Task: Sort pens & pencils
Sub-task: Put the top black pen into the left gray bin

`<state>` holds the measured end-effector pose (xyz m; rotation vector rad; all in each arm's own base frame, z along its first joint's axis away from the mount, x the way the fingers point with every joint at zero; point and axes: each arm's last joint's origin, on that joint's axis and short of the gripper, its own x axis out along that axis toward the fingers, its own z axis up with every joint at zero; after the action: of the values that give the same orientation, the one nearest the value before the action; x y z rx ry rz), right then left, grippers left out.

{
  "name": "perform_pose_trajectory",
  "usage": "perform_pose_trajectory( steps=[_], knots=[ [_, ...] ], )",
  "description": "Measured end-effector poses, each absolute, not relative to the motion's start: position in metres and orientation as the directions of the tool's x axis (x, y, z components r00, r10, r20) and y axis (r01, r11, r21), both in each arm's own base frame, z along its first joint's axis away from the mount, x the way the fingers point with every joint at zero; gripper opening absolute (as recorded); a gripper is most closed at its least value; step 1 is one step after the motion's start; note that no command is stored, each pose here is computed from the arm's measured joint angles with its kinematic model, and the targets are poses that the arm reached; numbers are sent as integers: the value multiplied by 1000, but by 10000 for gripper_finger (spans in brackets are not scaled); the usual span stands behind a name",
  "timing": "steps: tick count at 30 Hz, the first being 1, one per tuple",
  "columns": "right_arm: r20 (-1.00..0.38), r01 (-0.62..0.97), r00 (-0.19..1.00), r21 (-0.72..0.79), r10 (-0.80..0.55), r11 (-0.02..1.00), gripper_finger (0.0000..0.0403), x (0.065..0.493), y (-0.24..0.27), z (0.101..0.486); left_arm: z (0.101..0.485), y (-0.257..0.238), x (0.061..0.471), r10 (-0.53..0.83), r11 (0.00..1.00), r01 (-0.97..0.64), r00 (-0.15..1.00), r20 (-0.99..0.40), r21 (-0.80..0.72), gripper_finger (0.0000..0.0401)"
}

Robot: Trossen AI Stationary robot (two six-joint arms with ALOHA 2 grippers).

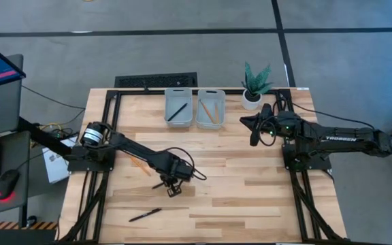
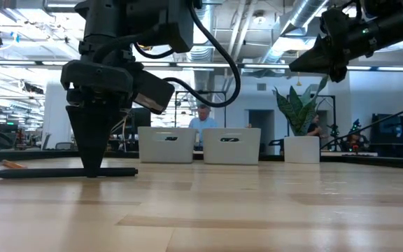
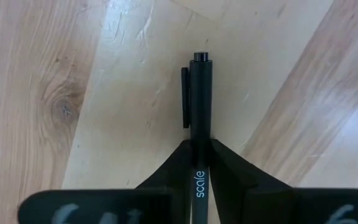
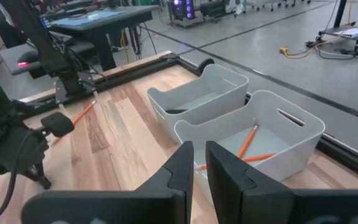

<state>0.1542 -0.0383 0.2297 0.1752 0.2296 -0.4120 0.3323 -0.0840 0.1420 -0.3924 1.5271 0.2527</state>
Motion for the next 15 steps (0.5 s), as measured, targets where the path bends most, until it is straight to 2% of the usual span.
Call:
perform_pose_trajectory(
  steps=[15],
  knots=[
    [-259,415,890,119,-375,902,66,154,-38,229,150,-72,334,-75,908,-407,66,-995,-96,30]
  ],
)
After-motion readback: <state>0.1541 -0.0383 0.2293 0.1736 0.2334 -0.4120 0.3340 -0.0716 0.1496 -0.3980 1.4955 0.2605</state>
